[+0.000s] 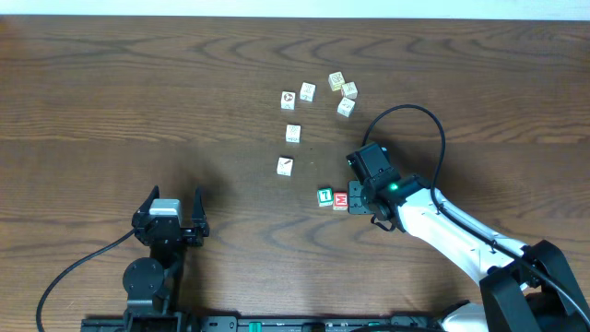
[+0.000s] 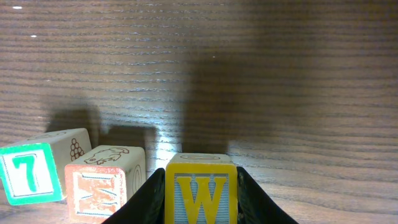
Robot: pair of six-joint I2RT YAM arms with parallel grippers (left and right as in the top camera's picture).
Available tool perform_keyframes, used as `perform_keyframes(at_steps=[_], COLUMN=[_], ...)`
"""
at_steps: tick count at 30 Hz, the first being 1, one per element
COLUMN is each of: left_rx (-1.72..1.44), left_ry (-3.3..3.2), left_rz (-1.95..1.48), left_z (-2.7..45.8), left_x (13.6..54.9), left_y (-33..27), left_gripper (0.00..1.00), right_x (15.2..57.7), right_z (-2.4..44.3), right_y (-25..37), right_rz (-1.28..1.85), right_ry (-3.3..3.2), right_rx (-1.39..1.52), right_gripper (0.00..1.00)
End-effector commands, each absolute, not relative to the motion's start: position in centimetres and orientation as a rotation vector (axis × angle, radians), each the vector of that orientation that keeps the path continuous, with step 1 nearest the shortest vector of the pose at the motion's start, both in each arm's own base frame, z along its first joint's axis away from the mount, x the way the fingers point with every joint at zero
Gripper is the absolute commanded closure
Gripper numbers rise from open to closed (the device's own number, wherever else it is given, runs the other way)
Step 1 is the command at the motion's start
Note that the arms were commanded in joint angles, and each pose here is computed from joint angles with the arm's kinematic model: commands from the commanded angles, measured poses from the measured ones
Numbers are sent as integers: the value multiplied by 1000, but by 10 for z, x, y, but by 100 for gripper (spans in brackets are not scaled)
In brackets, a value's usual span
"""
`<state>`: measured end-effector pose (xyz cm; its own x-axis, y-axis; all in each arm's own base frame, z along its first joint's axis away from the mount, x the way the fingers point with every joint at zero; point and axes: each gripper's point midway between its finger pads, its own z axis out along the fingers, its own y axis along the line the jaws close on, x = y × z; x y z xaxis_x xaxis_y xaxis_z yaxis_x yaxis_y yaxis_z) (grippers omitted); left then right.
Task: Lift 4 blocks
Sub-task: 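Lower the yellow W block next to the red M block and open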
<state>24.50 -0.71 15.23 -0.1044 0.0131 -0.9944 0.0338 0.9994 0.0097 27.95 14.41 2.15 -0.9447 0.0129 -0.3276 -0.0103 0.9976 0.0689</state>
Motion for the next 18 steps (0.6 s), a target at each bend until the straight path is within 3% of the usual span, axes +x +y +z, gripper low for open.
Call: perform_keyframes(at_steps=[1,18], left_rx=[26,26], left_ry=[1724,1724], left_rz=[-16,-16], left_z=[137,137], left_x=[244,244], left_y=[-5,-5], left_gripper=[26,26], right_x=[278,260], right_z=[23,4], right_y=[140,131], right_rz=[73,49], right_ry=[2797,2842], right_rx=[2,2], right_gripper=[71,65])
